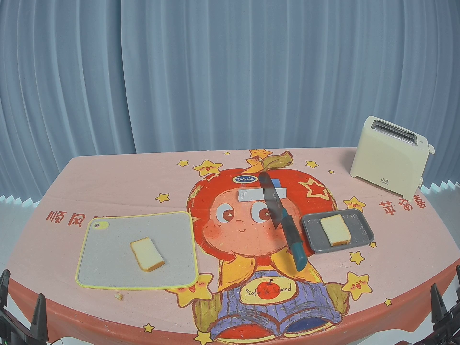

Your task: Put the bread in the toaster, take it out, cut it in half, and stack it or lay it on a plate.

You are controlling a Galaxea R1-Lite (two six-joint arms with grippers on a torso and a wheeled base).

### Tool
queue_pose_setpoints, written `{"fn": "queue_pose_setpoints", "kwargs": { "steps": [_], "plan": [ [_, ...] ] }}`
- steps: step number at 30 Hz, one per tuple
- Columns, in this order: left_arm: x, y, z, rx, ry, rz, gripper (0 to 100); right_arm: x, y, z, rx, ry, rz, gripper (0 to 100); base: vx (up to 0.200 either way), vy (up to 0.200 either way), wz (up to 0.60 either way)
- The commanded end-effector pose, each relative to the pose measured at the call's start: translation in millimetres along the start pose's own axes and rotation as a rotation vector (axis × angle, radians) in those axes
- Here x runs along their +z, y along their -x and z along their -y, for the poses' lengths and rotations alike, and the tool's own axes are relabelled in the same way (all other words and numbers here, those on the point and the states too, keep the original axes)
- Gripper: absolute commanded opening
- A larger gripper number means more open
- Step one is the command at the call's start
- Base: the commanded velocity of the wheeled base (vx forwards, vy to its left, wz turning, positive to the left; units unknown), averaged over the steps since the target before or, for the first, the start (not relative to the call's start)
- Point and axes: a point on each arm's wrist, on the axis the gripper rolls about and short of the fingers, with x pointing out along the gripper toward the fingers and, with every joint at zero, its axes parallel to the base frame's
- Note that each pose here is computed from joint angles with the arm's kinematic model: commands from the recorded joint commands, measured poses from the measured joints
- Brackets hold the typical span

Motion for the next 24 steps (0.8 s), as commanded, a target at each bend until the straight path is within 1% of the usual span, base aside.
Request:
{"fn": "queue_pose_setpoints", "kwargs": {
  "steps": [1,6,7,11,13,14,15,18,21,24],
  "plan": [
    [-4.1,-4.1,0.0,-0.005,0.001,-0.043,100,-5.1,0.0,0.1,0.001,0.0,0.0,100,0.0,0.0,0.0],
    [-2.1,-6.0,0.3,-0.029,0.003,-0.041,100,-5.1,0.0,0.1,0.001,0.0,0.0,100,0.0,0.0,0.0],
    [1.2,-7.7,0.7,-0.054,0.003,-0.048,100,-5.1,0.0,0.1,0.001,0.0,0.0,100,0.0,0.0,0.0],
    [10.3,-8.2,1.3,-0.097,-0.004,-0.058,100,-5.1,0.0,0.1,0.001,0.0,0.0,100,0.0,0.0,0.0],
    [15.5,-8.6,1.7,-0.121,-0.009,-0.078,100,-5.1,0.0,0.1,0.001,0.0,0.0,100,0.0,0.0,0.0],
    [22.5,-9.2,2.0,-0.146,-0.011,-0.113,100,-5.1,0.0,0.1,0.001,0.0,0.0,100,0.0,0.0,0.0],
    [25.0,-8.5,2.2,-0.157,-0.012,-0.123,100,-5.1,0.0,0.1,0.001,0.0,0.0,100,0.0,0.0,0.0],
    [28.7,-5.3,2.6,-0.174,-0.013,-0.149,100,-5.1,0.0,0.1,0.001,0.0,0.0,100,0.0,0.0,0.0],
    [31.9,-4.4,2.4,-0.177,-0.012,-0.155,100,-5.1,0.0,0.1,0.001,0.0,0.0,100,0.0,0.0,0.0],
    [38.2,-6.7,2.1,-0.175,-0.021,-0.156,100,-5.1,0.0,0.1,0.001,0.0,0.0,100,0.0,0.0,0.0]
  ]
}}
